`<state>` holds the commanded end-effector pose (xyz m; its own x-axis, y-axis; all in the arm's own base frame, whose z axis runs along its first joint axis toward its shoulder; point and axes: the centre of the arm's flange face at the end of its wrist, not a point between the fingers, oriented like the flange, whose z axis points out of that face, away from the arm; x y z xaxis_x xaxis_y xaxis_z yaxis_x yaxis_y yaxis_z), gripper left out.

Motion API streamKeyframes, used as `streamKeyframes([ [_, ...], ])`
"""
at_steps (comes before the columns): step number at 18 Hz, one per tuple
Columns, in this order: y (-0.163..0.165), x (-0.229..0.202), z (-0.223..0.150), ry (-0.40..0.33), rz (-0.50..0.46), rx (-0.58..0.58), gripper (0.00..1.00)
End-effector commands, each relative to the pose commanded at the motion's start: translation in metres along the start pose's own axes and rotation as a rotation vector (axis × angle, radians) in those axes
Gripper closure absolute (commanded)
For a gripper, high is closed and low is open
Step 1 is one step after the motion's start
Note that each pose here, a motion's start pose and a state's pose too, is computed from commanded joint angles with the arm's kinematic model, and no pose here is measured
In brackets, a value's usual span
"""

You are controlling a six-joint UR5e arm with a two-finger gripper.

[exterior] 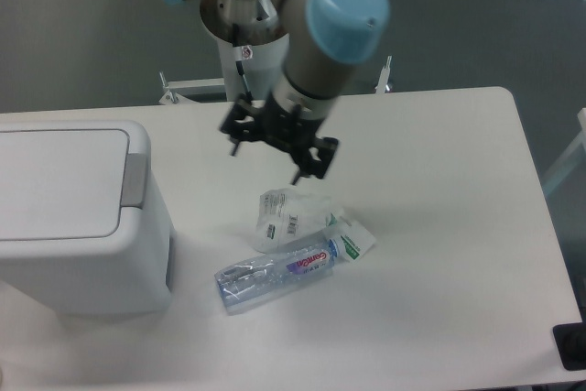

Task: Open the trash can
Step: 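Move the gripper over the table toward the white trash bin lid, then lower the gripper onto the lid edge of the white trash bin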

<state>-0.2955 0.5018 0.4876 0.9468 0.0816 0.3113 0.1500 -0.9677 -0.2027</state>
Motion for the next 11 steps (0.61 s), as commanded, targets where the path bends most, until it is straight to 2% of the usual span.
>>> streamKeyframes([
  [3,-0.003,0.006,-0.010,0.011,-0.043,0.047,0.00],
  [6,-0.018,0.007,-0.013,0.009,-0.126,0.075,0.00],
  [11,-0.036,0.013,-0.024,0.045,-0.164,0.169,0.00],
])
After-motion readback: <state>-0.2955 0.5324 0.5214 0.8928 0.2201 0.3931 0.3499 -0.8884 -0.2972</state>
